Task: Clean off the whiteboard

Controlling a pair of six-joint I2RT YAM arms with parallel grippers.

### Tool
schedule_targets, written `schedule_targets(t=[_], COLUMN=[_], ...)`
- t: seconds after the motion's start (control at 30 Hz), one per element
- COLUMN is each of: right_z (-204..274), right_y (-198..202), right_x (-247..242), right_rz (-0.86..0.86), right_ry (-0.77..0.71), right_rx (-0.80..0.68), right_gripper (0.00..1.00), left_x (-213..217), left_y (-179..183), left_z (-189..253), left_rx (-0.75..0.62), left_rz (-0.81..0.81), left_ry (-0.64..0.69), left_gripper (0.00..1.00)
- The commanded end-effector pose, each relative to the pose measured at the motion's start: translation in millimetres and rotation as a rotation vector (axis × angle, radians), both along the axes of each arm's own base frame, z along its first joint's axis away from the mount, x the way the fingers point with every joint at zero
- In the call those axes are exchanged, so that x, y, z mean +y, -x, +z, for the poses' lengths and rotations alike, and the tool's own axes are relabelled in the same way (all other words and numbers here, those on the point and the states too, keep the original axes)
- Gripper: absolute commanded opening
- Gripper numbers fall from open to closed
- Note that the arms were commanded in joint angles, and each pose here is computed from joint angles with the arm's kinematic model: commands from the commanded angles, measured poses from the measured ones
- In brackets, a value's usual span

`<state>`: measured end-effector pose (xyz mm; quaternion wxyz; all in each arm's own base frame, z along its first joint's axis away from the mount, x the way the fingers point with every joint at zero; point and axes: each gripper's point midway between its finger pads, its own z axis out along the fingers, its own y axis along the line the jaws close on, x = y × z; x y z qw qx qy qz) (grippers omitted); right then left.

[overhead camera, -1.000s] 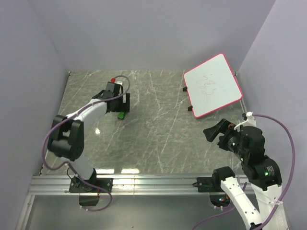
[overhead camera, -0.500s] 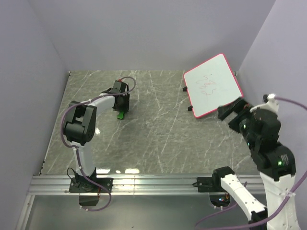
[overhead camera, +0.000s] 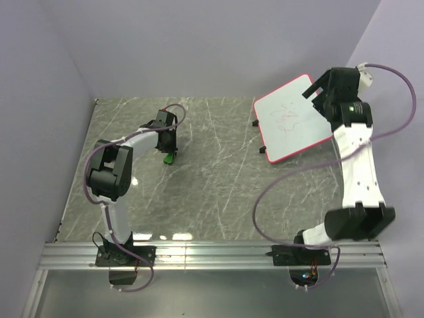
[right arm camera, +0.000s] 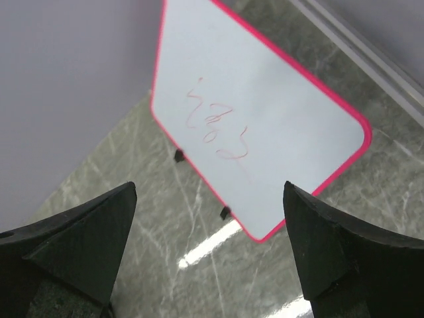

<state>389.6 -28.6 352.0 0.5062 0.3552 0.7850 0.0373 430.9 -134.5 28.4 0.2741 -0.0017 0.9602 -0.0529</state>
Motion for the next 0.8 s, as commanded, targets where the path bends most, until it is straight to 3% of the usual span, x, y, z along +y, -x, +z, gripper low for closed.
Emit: schedule_targets(t=[0.0, 0.17, 0.27, 0.43, 0.57, 0.67, 0.77], right_z=[15, 14, 5, -20, -49, -73, -83], right_y=[-37, -71, -82, -83, -86, -84, -83], right_x=[-16, -37, -49, -75, -89, -107, -117], right_rz=[-0.017, -0.002, -0.023, -0.066, -0.063, -0.090, -0.072], right_ry=[-0.036, -0.026, 0.013, 0.031, -0.035, -0.157, -0.258], right_rx=[-0.061, -0.027, 0.011, 0.067, 0.072, 0.024, -0.073], right_gripper=[0.98, 0.98, 0.98, 0.98, 0.98, 0.97, 0.94], left_x=[-20, -44, -69, -163, -234, -252, -263], left_y=[-2, -6, -10, -12, -1, 2, 1], left_z=[34, 75, 101, 185, 234, 246, 232], left_rx=[-0.023, -0.088, -0.106, -0.216, -0.249, -0.242, -0.236], left_rz=[-0.008, -0.045, -0.085, -0.343, -0.546, -0.534, -0.530], left_ry=[0.079, 0.126, 0.224, 0.472, 0.681, 0.823, 0.831], left_gripper=[0.00, 0.01, 0.00, 0.00, 0.00, 0.00, 0.00])
